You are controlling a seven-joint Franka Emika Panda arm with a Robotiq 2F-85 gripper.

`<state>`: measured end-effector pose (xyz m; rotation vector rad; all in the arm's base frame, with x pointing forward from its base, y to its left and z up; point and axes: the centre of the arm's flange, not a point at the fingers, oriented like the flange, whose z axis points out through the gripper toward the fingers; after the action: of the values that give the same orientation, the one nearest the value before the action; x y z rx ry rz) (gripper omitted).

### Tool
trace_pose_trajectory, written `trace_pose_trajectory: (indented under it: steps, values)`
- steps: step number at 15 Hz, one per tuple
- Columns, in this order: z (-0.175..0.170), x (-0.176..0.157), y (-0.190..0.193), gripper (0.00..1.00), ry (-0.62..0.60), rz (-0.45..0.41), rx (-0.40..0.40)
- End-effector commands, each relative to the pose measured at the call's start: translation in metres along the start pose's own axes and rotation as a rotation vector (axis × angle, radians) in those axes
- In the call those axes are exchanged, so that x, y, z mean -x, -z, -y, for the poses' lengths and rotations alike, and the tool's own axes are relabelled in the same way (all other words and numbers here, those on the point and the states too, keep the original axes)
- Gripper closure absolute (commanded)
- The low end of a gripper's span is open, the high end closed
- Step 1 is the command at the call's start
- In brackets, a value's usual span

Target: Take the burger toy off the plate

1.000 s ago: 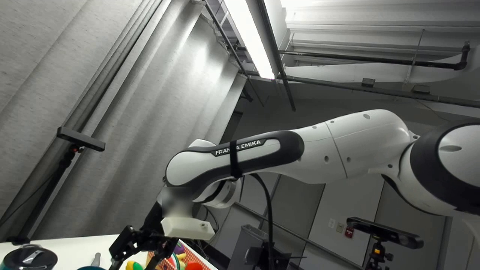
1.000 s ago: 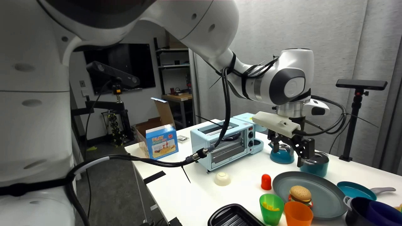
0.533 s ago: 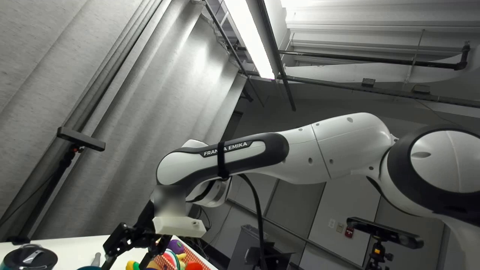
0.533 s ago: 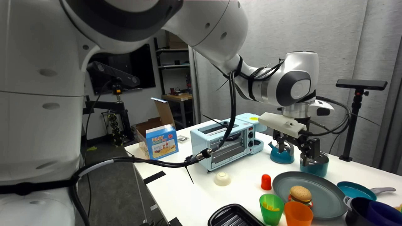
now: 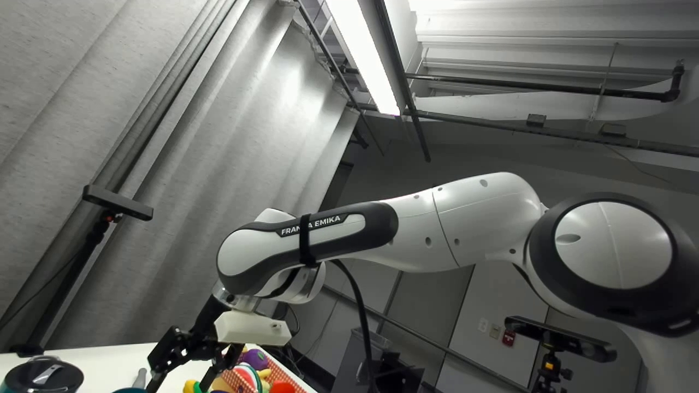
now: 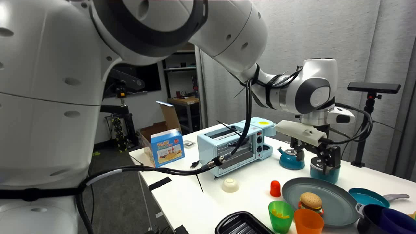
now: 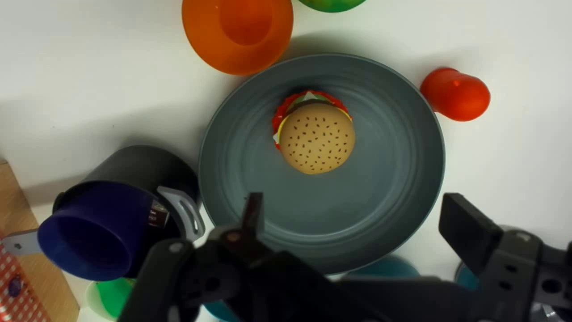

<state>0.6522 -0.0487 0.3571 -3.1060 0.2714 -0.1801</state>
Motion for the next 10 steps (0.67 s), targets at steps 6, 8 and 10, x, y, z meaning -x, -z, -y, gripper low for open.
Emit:
trace_pose_trajectory:
  steps: [6, 8, 10]
  values:
    - [-0.0026, -0.0200, 0.0002, 0.00, -0.006, 0.016, 0.028]
    - [-0.0027, -0.0205, 0.0005, 0.00, -0.005, 0.016, 0.029]
    - [-0.0025, -0.0215, 0.0006, 0.00, 0.000, 0.016, 0.026]
